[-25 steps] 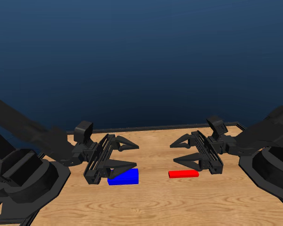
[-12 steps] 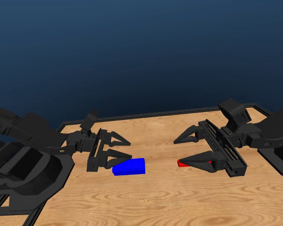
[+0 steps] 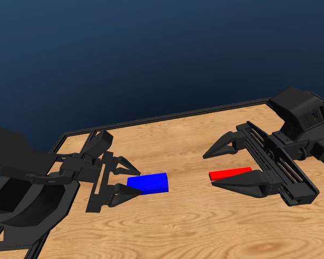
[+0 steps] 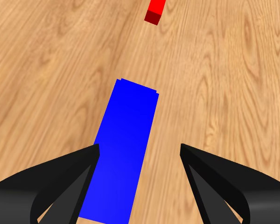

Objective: Insert peg into socket

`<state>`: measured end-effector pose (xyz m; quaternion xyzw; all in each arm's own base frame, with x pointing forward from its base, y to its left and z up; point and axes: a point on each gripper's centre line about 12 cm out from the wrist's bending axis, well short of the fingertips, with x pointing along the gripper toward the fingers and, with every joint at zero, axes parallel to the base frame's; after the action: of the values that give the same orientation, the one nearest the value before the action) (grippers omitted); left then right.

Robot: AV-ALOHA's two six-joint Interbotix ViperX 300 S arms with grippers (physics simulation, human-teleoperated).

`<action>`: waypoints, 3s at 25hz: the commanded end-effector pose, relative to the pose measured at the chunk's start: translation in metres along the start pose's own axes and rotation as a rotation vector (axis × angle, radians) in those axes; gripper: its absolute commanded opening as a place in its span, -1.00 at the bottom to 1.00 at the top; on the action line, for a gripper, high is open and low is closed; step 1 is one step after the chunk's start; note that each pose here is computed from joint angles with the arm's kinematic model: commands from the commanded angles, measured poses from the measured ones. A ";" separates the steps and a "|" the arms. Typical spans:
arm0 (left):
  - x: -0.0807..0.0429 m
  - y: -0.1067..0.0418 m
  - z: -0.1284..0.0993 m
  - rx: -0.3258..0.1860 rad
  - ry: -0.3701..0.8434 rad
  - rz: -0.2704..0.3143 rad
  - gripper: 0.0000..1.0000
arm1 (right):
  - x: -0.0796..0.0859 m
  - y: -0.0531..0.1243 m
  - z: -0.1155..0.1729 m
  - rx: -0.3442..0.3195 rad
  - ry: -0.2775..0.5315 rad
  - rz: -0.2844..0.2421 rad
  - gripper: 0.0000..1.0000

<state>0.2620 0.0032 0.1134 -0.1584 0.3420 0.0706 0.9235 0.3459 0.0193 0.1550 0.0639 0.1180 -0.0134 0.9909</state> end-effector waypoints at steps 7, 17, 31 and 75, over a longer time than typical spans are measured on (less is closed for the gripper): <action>0.015 0.009 0.004 0.001 0.040 0.035 1.00 | -0.001 0.001 0.003 0.022 -0.042 0.015 1.00; 0.039 0.008 -0.016 0.009 0.099 0.028 -1.00 | -0.009 -0.019 -0.029 0.120 0.042 -0.052 1.00; 0.036 -0.001 -0.009 0.021 0.049 -0.005 -1.00 | -0.025 -0.036 -0.082 0.131 0.387 -0.139 1.00; -0.020 -0.058 0.038 0.067 -0.010 -0.138 -1.00 | 0.019 0.028 0.020 -0.110 0.535 0.058 -1.00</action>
<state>0.2786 -0.0351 0.1529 -0.1466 0.3476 0.0038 0.9261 0.3655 0.0404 0.1603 0.0214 0.3658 0.0349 0.9298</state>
